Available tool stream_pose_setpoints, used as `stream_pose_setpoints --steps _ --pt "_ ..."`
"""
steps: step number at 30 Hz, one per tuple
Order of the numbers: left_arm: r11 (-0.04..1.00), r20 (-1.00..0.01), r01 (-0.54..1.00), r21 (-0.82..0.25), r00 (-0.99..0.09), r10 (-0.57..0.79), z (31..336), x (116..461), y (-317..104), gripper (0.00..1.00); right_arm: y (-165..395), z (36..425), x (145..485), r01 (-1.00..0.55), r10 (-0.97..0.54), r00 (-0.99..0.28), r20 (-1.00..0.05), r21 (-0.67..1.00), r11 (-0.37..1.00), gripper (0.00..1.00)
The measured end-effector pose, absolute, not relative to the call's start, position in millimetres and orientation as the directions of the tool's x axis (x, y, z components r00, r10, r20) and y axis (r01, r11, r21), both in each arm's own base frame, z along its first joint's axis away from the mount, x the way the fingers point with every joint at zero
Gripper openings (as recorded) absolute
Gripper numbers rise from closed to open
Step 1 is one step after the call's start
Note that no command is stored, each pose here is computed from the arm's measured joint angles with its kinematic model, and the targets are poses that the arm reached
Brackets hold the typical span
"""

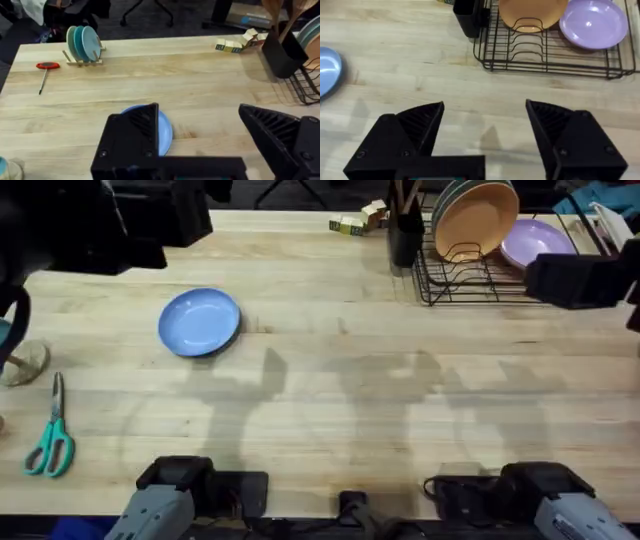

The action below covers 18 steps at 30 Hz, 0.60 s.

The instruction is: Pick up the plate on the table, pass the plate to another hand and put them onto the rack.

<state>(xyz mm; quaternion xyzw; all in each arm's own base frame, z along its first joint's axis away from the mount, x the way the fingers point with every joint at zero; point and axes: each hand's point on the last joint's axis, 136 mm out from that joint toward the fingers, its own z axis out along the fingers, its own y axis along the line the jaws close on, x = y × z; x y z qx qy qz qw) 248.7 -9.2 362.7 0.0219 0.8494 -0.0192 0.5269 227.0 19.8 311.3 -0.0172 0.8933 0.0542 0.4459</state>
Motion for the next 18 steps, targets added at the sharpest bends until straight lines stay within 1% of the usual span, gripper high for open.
stream_pose_setpoints --steps 4,8,13,18 --pt "0.999 -0.890 0.047 -0.003 -0.455 0.019 359.7 250.9 -7.0 0.992 19.7 306.6 223.4 -0.056 0.051 -0.623 -0.780 0.110 0.992 0.992" --pt "1.000 -0.869 0.015 0.016 -0.494 0.021 350.1 251.2 -0.4 0.991 19.7 303.5 220.9 -0.046 0.064 -0.636 -0.769 0.121 0.992 0.992" --pt "0.998 -0.813 -0.045 0.040 -0.582 0.006 326.5 263.6 14.2 0.991 19.7 302.7 220.3 -0.041 0.072 -0.640 -0.765 0.127 0.991 0.992" --pt "0.987 -0.738 -0.150 0.054 -0.672 -0.062 296.9 281.4 46.0 0.991 19.7 302.7 220.2 -0.041 0.072 -0.640 -0.765 0.127 0.991 0.992"
